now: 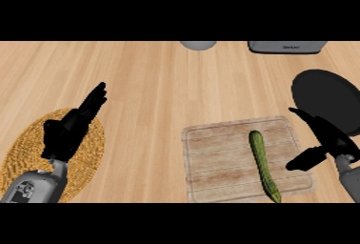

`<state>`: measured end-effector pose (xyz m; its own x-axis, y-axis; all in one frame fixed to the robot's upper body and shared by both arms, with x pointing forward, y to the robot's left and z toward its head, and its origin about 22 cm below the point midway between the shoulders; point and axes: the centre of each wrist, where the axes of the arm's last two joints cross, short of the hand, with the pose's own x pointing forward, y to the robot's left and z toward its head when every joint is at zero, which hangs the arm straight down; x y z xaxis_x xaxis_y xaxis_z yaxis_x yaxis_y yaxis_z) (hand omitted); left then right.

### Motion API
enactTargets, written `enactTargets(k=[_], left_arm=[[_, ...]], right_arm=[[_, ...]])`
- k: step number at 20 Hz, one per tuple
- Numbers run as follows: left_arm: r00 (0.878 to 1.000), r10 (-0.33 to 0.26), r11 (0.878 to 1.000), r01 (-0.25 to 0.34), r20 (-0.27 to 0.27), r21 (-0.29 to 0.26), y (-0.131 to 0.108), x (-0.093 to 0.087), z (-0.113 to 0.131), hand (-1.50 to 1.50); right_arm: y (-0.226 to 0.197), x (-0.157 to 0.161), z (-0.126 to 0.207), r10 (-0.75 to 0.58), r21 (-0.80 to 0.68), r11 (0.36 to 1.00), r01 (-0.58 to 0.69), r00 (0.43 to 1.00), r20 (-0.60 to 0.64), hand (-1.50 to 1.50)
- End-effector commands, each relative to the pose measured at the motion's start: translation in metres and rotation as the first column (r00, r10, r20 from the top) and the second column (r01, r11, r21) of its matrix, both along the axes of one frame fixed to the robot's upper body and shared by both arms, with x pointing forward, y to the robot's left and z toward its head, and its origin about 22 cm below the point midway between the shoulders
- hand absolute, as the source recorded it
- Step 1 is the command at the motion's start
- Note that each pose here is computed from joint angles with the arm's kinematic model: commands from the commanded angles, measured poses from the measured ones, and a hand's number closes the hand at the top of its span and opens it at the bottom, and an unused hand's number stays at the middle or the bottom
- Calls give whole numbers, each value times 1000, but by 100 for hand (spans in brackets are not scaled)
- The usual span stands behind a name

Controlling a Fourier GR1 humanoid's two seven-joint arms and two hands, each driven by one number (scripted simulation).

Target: Pick the squash from the cutting board and place it in the pan

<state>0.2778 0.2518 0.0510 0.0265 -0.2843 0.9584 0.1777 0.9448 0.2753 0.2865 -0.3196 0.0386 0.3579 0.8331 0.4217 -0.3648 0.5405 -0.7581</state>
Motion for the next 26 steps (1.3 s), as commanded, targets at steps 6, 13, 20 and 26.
enactTargets(k=[6,13,20,26], left_arm=[[1000,-15,1000,15,2,-1,-18,-3,0,0],[1000,-3,1000,3,-12,-11,4,-4,-4,0],[1000,13,1000,-13,-11,1,14,-7,10,0],[1000,-15,1000,15,-14,-5,4,-6,1,0]], right_arm=[[61,41,34,154,-107,969,-224,881,-447,-150],[106,54,24,121,-121,969,-214,844,-522,-150],[105,35,30,85,-203,953,-223,844,-530,-150],[110,44,17,75,-221,948,-227,838,-541,-150]])
